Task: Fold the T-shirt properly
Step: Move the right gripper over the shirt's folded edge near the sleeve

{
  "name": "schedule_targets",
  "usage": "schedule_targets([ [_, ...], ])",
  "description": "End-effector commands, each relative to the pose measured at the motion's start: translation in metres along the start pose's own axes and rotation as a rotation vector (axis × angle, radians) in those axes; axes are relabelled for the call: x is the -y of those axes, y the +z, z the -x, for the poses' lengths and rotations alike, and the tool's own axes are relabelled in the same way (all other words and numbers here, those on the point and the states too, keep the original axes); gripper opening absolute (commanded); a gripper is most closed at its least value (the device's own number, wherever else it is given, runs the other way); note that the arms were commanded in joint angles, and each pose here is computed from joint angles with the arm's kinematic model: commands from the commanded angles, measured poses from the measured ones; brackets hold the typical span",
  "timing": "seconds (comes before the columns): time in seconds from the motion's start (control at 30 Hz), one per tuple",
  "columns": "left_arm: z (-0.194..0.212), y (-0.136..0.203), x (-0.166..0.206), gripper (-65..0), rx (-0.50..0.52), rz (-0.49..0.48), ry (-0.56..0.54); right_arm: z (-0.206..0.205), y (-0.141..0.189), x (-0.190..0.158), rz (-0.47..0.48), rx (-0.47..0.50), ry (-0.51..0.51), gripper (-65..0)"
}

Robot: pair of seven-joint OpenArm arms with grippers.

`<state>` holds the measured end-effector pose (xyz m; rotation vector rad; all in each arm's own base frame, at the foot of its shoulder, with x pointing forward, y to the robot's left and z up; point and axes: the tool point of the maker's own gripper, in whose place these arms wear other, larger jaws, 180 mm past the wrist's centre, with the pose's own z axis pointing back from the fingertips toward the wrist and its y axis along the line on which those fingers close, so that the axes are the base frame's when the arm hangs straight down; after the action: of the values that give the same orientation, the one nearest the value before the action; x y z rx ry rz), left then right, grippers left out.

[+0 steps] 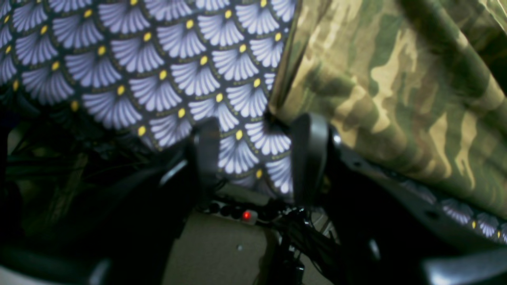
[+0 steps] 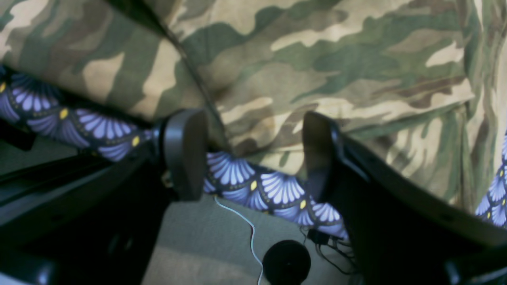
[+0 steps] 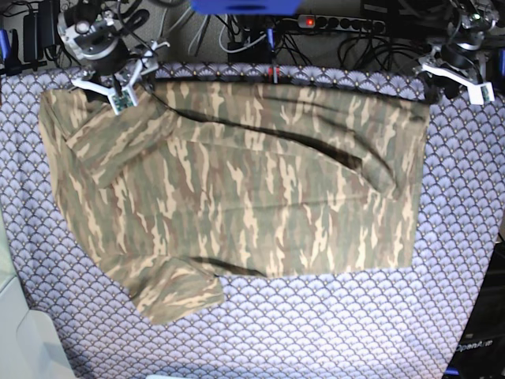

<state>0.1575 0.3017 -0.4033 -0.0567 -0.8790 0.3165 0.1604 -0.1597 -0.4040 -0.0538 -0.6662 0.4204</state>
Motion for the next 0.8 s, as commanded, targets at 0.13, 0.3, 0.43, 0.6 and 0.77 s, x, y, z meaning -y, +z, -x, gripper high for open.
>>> schedule_targets([
  [0.13,-0.0103,0.0031,-0.0024,-36.2,0.037,0.000,-0.008,-0.0126,0.0009,0.0056,0.014,0.045,0.003,-26.5],
  [0.3,-0.0103,0.0031,-0.0024,-36.2,0.037,0.000,-0.008,-0.0110,-0.0004,0.0048,0.011,0.041,0.000,-26.5],
  [0.43,-0.0094,0.0034,-0.0022,-36.2,0.035,-0.001,-0.007,-0.0034,-0.0041,0.0011,-0.004,0.021,-0.011,-26.5],
  [0.6,-0.0095,0.0036,-0.0027,-36.2,0.036,-0.002,-0.007,-0.0040,-0.0043,0.0014,-0.003,0.023,-0.010,-26.5],
  [0.77,-0.0090,0.0040,-0.0029,-36.2,0.034,-0.003,-0.007,-0.0057,-0.0069,0.0046,0.003,0.026,-0.015,-27.9],
])
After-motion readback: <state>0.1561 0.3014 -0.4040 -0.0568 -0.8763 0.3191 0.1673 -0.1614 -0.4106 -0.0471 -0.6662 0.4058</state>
